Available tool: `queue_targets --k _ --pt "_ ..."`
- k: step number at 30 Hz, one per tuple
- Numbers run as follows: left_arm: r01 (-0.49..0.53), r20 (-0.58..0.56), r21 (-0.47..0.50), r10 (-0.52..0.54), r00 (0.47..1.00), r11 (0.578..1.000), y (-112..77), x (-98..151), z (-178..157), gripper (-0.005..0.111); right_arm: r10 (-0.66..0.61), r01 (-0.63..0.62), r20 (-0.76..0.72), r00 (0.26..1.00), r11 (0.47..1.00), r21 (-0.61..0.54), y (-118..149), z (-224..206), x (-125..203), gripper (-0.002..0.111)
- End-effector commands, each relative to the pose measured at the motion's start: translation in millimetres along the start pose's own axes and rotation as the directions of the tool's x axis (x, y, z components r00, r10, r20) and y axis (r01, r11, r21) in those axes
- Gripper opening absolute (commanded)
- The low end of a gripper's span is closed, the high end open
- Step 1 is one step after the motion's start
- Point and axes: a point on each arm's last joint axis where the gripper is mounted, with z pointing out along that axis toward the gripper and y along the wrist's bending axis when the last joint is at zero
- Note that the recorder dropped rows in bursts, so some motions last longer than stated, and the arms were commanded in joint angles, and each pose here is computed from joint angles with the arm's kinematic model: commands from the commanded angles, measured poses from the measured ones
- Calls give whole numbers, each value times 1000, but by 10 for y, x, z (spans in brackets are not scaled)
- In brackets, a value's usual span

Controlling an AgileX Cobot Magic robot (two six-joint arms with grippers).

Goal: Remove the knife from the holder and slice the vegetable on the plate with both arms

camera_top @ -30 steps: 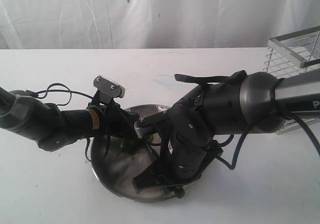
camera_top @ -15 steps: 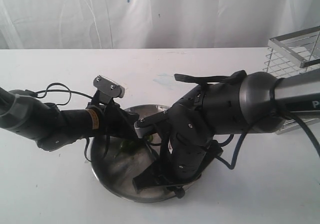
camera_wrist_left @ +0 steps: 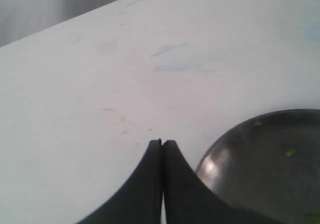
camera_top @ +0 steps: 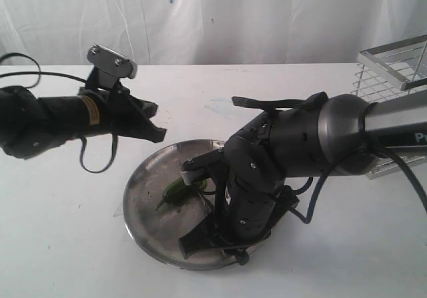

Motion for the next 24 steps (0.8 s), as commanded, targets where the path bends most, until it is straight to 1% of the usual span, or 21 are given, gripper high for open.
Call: queue_targets --k 1,3,6,9,12,15,20,24 --pt "0 -121 -141 -18 993 990 292 -26 -268 0 -5 7 -59 998 1000 26 -18 30 25 0" --pt "-10 -171 -188 -23 985 982 375 -30 -371 0 -5 6 -47 999 1000 22 -5 1 -14 0" --pt "-16 -216 -227 -35 976 974 411 -47 -485 0 -34 35 -27 999 999 24 8 -58 -87 0" --pt "11 -197 -236 -59 979 972 398 -95 -532 0 -37 39 -36 999 998 47 -39 -105 -132 0" --pt "15 -177 -236 -58 983 972 394 -135 -561 0 -35 40 -64 997 995 86 -131 -121 -136 0" --pt "16 -162 -231 -55 985 973 390 -153 -565 0 -43 48 -55 998 993 103 -176 -121 -153 0" --pt "36 -146 -229 -71 987 973 386 -164 -562 0 -45 45 -2 999 995 83 -156 -118 -200 0" --pt "40 -116 -218 -67 991 975 377 -192 -556 0 -47 47 -2 999 995 85 -157 -118 -201 0"
